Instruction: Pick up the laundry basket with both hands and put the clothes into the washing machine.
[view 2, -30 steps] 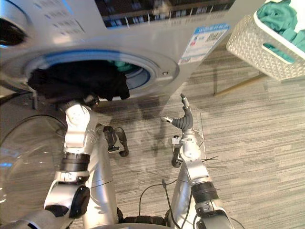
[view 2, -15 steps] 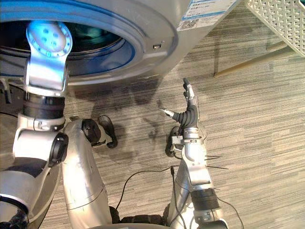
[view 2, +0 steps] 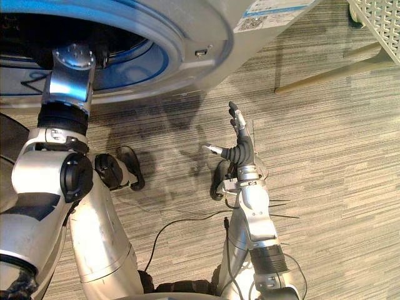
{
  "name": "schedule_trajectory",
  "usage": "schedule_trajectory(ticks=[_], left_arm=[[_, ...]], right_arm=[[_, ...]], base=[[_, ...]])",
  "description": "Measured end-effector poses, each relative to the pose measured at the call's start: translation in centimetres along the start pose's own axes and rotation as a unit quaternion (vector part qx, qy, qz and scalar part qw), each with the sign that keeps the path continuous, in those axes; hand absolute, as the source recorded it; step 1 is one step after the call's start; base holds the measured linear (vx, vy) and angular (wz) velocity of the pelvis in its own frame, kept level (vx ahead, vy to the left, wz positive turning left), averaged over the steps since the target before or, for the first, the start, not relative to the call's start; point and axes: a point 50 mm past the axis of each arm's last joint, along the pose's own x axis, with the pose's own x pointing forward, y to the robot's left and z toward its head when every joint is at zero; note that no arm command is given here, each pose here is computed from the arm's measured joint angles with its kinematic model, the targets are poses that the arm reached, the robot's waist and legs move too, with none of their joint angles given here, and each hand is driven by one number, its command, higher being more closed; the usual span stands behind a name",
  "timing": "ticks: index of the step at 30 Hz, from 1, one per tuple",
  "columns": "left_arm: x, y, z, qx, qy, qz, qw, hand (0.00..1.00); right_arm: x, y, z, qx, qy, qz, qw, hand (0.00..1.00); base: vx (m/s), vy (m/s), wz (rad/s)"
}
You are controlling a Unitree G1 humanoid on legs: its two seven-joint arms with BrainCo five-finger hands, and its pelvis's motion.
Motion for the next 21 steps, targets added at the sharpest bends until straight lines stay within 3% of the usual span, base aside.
schedule_trajectory(ticks=[6, 12, 16, 17, 21], left_arm=[[0.0, 0.4, 1.7, 0.043, -0.051, -0.020, 0.998, 0.00], [-1.0, 0.8, 4.0, 0.008, -0.118, 0.059, 0.991, 0.00], [-5.1, -1.5, -0.9, -0.038, -0.108, 0.050, 0.992, 0.00], [-7.2, -2.7, -4.1, -0.093, -0.066, 0.036, 0.993, 0.00], [-14.5, -6.9, -11.9, -0.191, 0.092, 0.011, 0.977, 0.00]], right_arm=[[-0.2, 0.3, -0.2, 0.005, 0.005, 0.014, 1.000, 0.00], [-0.5, 0.4, -0.4, -0.008, 0.010, 0.003, 1.000, 0.00], [-2.1, 0.4, -1.5, -0.013, 0.042, -0.011, 0.999, 0.00], [-2.8, 0.4, -2.0, -0.016, 0.057, -0.013, 0.998, 0.00], [-3.8, 0.3, -2.9, -0.021, 0.087, -0.021, 0.996, 0.00]], base=[[0.02, -0.039, 0.02], [0.08, -0.030, 0.06], [0.06, -0.051, 0.10], [0.09, -0.072, 0.06], [0.09, -0.072, 0.11]])
